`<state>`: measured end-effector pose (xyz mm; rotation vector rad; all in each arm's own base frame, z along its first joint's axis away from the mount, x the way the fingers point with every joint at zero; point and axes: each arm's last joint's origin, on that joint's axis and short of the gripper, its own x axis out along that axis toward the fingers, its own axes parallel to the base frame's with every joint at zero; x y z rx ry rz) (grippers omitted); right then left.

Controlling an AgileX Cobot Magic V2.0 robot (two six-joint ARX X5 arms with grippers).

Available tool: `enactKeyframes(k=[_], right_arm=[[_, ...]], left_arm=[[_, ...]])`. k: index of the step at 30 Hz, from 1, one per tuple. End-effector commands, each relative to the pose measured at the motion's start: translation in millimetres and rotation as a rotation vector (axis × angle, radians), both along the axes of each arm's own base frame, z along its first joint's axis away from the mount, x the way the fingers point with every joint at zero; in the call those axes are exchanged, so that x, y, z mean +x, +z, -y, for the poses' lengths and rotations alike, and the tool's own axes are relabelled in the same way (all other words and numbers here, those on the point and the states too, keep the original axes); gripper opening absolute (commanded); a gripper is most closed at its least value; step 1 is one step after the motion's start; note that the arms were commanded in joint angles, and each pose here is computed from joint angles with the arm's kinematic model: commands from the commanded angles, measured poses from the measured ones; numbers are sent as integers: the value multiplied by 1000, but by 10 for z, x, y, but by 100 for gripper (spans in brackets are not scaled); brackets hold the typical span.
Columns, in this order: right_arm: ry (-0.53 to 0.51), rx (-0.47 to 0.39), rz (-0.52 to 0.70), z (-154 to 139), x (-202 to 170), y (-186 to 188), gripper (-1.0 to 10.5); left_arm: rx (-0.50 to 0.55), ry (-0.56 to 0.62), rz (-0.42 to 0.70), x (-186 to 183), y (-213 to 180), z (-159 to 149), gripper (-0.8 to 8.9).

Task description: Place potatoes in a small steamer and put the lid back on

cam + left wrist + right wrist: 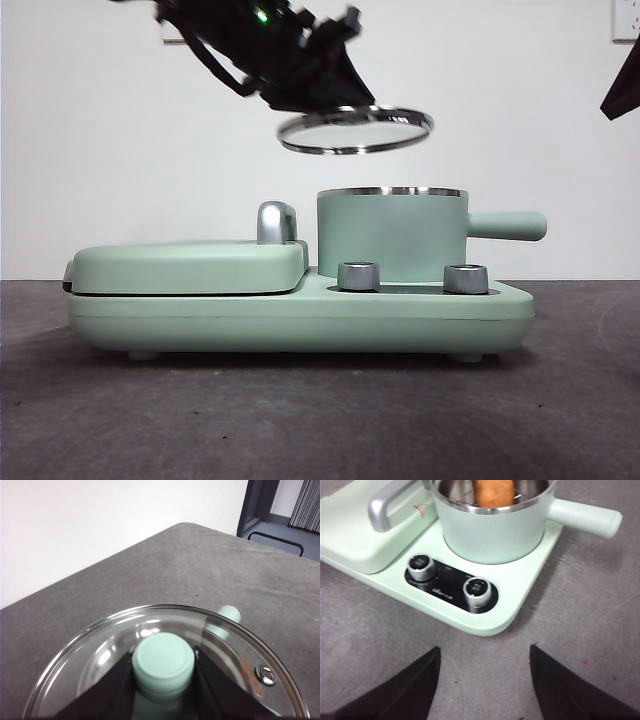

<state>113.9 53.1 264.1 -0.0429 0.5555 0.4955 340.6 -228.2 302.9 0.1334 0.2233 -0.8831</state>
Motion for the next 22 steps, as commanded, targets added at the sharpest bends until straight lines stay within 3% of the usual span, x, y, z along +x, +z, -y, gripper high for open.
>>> enactKeyframes(k=[1, 10, 22], right_arm=[[-5, 5, -3, -7, 5, 7, 272], [-8, -8, -26, -1, -7, -14, 272], [-9, -8, -25, -1, -6, -14, 272]], left_arm=[[0, -31, 86, 87, 75, 154, 14], [18, -64, 98, 200, -93, 375, 14], [16, -65, 98, 279, -262, 438, 14]])
